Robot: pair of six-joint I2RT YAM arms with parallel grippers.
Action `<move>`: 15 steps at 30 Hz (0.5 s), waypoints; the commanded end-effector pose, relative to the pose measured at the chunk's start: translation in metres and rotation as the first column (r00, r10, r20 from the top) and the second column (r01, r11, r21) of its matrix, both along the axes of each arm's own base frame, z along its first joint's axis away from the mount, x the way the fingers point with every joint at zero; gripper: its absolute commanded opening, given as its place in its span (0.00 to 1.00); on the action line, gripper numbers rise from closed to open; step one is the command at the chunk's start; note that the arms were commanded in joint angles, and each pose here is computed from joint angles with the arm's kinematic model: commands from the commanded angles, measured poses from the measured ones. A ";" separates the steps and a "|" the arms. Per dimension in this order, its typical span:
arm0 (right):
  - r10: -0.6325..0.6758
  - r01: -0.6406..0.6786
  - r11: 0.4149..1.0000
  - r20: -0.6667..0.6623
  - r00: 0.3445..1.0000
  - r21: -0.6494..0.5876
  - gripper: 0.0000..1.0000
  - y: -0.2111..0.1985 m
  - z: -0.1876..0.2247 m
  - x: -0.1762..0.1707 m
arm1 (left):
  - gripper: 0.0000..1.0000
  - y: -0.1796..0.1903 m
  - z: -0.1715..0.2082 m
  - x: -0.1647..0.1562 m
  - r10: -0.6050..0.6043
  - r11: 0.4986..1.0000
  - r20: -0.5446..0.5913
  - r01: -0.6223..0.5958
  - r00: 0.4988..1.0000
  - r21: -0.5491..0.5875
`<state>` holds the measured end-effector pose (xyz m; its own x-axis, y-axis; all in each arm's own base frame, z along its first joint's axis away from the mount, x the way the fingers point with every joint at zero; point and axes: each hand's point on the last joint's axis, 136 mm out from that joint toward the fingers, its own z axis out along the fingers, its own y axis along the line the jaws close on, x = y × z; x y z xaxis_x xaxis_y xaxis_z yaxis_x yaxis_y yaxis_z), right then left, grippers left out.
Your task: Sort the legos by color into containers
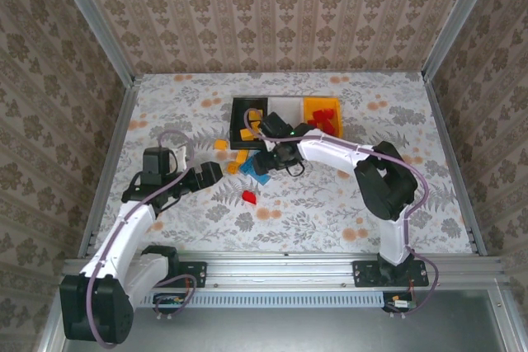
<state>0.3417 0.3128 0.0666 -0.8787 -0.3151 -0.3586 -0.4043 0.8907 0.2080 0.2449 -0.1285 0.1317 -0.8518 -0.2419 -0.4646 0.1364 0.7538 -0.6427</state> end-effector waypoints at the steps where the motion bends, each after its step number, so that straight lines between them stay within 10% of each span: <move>1: 0.025 -0.025 1.000 -0.006 1.000 -0.010 0.73 0.002 -0.012 0.001 | 1.00 0.005 0.001 0.004 0.001 1.000 0.051 -0.003 0.999 0.031; 15: 0.065 -0.066 0.998 -0.056 0.996 -0.016 0.69 0.026 -0.034 -0.001 | 1.00 0.006 -0.003 0.004 0.006 1.000 0.023 -0.006 1.000 0.025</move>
